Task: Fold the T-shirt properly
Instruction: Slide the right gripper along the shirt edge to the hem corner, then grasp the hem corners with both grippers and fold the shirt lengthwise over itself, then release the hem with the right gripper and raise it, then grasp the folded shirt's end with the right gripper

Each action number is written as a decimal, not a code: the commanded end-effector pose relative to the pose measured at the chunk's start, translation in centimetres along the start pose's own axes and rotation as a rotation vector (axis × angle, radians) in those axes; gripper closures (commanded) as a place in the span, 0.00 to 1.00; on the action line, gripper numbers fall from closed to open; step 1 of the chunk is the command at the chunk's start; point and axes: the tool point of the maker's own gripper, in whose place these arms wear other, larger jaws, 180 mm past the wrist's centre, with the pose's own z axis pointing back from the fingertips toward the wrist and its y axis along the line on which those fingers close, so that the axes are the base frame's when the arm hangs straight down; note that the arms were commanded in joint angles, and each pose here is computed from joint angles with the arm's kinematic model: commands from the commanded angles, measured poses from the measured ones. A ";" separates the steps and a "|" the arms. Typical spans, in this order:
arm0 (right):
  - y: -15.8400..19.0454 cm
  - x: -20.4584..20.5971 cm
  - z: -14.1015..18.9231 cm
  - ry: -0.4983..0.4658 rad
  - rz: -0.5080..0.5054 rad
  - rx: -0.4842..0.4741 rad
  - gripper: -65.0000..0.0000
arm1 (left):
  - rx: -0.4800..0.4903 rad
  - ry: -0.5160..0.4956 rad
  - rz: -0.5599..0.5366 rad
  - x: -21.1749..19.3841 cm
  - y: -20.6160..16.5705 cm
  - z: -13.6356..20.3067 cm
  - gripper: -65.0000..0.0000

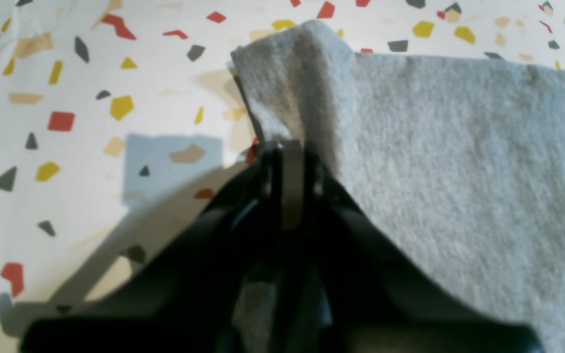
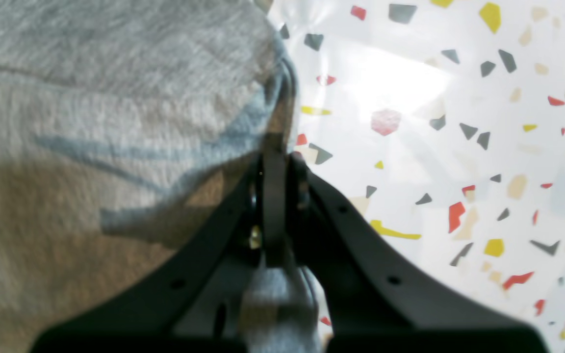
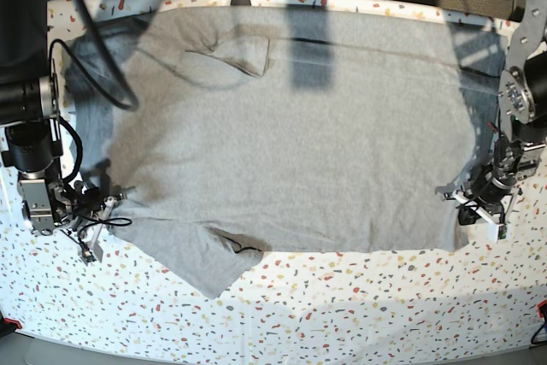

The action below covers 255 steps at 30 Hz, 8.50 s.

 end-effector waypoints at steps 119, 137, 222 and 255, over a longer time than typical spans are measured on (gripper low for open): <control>4.8 -7.8 21.2 -0.364 0.022 0.020 1.00 | 0.217 -0.061 -0.282 1.9 4.3 17.7 1.00; 8.0 -11.2 18.8 -0.306 -0.081 0.010 0.60 | 0.255 0.107 -0.329 -2.3 5.4 18.6 0.91; 11.2 2.7 3.4 -0.131 -0.032 0.249 1.00 | 0.312 0.034 -0.237 -1.1 6.1 18.8 0.54; 22.9 4.4 16.2 -0.274 0.154 0.661 1.00 | 0.301 0.028 -0.208 -1.9 5.2 18.4 0.54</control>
